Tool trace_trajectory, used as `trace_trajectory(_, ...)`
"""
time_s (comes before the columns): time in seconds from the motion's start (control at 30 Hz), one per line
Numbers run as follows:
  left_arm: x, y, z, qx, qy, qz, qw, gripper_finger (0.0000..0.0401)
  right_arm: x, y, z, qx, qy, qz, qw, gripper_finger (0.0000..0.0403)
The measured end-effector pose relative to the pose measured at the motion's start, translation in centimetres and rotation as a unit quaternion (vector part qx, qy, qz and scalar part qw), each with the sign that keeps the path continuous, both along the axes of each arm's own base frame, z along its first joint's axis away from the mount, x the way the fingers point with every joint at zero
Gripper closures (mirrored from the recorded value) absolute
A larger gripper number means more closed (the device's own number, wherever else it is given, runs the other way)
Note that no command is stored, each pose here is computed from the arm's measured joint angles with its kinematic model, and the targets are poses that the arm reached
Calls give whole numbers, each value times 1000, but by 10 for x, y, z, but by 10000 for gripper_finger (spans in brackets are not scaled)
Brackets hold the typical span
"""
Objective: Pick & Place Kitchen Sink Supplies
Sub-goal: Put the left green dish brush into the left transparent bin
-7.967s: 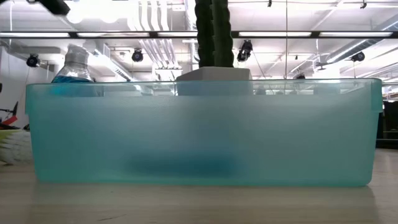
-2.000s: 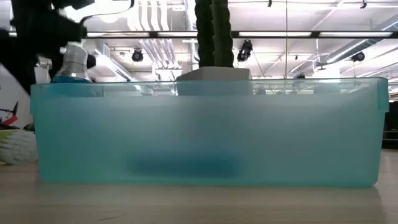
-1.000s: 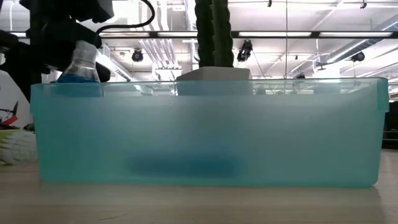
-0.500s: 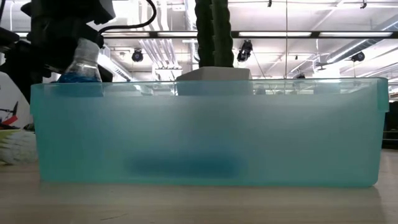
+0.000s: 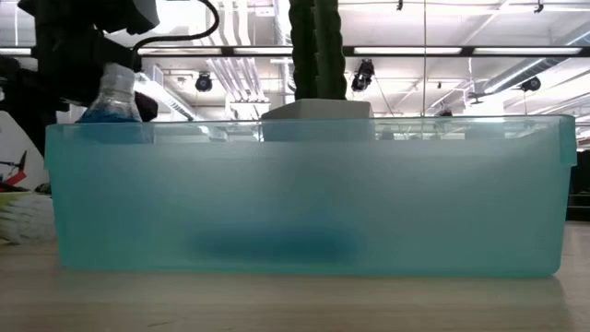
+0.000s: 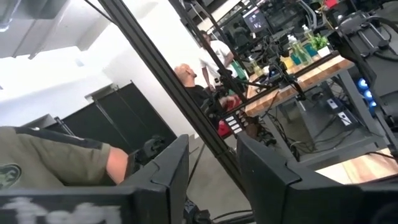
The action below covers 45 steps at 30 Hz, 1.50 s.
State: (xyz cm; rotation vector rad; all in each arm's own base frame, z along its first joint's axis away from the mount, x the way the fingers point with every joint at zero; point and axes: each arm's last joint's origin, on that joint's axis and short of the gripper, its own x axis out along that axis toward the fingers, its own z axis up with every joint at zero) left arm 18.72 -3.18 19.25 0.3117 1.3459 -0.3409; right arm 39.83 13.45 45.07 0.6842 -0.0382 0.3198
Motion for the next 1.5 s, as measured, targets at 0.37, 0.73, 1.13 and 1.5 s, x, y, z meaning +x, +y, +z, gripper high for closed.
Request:
trace_trajectory(0.37,-2,1,22,-46,1,307,951,195,-1,-4,0,-26,6,25,999,276)
trace_trajectory(0.73,-4,1,21,-104,27,575,811,195,-25,-28,21,-61,18,33,997,285)
trace_trajectory(1.13,-9,3,-3,-128,-3,782,611,195,-38,-32,30,-107,1,34,994,282)
trace_trajectory(1.5,-26,7,-54,-151,-16,833,532,194,-43,-30,33,-112,-5,66,992,304)
